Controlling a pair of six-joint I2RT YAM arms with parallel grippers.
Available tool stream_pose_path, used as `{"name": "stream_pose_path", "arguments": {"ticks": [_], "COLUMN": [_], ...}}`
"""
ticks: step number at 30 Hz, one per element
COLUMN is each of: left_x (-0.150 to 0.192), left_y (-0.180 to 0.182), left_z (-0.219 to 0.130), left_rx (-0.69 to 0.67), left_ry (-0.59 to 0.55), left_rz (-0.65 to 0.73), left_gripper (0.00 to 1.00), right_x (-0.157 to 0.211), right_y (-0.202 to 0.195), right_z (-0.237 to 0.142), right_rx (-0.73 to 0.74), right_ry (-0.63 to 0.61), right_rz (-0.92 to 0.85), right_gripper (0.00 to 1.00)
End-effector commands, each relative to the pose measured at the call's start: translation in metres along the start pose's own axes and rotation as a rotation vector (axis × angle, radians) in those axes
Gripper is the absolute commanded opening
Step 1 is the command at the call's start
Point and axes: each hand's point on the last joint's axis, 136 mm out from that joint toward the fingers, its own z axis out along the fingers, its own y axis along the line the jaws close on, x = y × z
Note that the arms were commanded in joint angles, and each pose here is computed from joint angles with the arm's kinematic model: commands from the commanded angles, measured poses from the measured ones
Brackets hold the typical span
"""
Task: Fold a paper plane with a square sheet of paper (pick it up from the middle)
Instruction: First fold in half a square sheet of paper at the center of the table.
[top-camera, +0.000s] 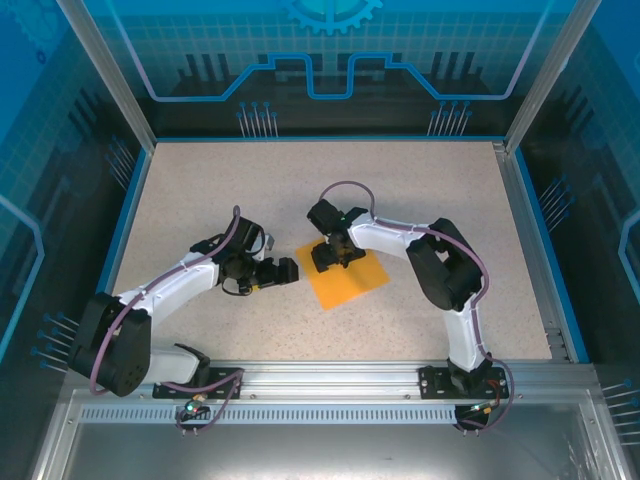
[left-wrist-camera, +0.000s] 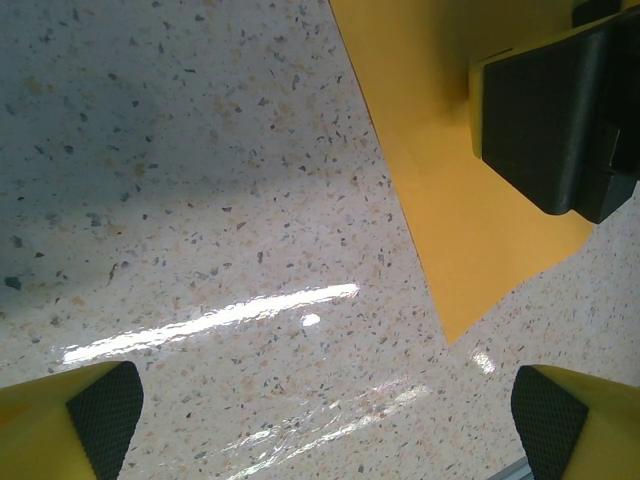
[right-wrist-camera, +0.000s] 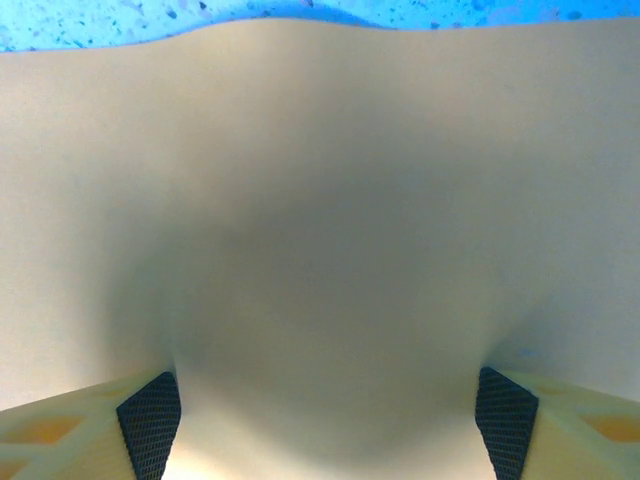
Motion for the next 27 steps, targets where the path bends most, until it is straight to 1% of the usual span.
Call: {"name": "stream_pose_path", "arguments": {"ticks": [1,5,14,17,24,27], "left_x": [0.005,0.006,0.004,0.004,0.003,0.003], "left_y": [0.004,0.004,0.002,0.001,0.0,0.0], "left_z": [0.004,0.006,0.007,0.007,0.005,0.002], "left_rx": [0.005,0.006,0.008,0.009,0.009,0.006], "left_ry": [0.034,0.041,0.045,0.046,0.043,0.039], "left_rz": [0.005,0.002,-0.001,-0.003,-0.005,-0.007], "left_gripper": [0.99,0.99,0.99,0.99,0.99,0.99], "right_x": [0.03,0.031,0.014,0.01,0.004,0.003], "right_y": [-0.01,-0.009,-0.006,-0.008,-0.008,-0.007], "right_z": [0.034,0.033,0.008,0.0,-0.01,-0.016], "right_rx": [0.043,0.039,0.025,0.035,0.024,0.013], "right_ry": [0.113,0.11,0.032,0.015,-0.023,-0.037], "right_rz": [0.01,0.007,0.002,0.001,0.004,0.001], "right_gripper": [0.79,0.77,0.63,0.57,0.39,0.33]}}
